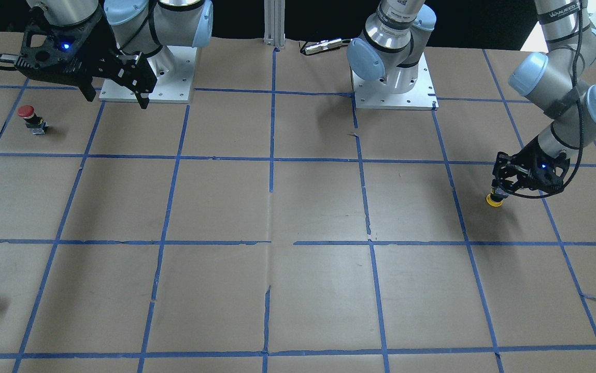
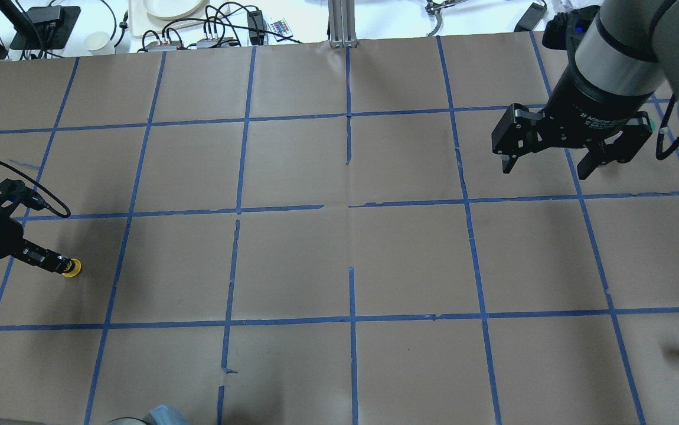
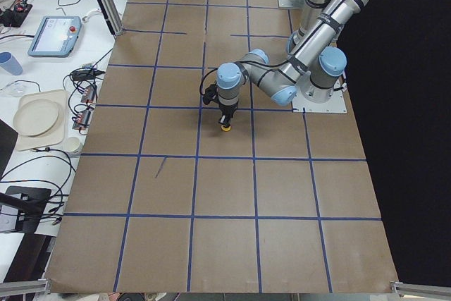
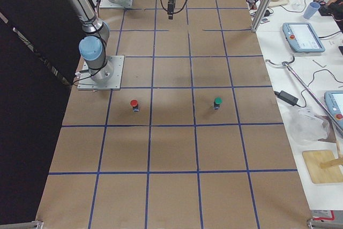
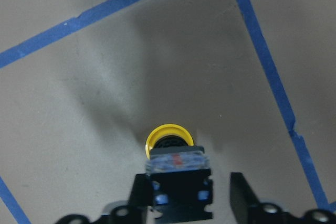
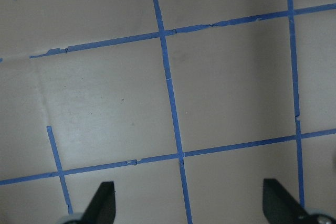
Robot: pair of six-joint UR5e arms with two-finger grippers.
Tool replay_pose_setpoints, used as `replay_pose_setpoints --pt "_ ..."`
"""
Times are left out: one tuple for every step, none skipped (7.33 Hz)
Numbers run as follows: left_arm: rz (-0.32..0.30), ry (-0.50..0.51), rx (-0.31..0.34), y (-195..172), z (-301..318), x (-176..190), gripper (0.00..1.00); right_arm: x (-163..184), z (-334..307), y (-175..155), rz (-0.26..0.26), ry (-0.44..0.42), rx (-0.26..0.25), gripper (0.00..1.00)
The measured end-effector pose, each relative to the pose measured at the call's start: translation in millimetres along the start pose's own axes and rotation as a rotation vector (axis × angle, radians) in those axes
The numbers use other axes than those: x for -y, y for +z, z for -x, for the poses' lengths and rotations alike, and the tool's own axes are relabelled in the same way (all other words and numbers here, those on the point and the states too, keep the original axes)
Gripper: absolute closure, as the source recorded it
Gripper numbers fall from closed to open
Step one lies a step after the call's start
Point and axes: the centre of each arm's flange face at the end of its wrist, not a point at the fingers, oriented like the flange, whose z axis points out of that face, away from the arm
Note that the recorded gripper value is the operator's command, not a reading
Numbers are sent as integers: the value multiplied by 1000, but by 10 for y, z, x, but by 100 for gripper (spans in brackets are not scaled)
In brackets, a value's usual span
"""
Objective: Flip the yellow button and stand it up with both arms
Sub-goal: 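Lift the button with the left gripper toward the right gripper while the right gripper approaches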
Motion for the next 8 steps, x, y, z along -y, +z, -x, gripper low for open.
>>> replay_pose_setpoints --pt "-7 2 16 -46 3 8 87 0 0 0 0 2 0 0" --pt "-20 4 41 -162 -12 22 89 -3 0 -6 0 0 1 0" --pt "-51 6 56 -354 -90 37 91 -4 0 -12 -1 -3 3 0" --pt "-101 -6 35 -568 -242 56 92 2 3 -7 -1 2 4 0" --pt "-154 -36 -16 -775 -422 82 92 17 5 3 -1 9 5 0" --pt "-193 -64 -90 -997 -595 159 92 31 -2 10 -1 28 5 0" --pt "-212 -95 -190 -1242 -740 285 93 41 -4 10 6 80 24 0" --pt "-220 -146 -336 -1491 -901 457 93 55 -29 9 43 190 92 0"
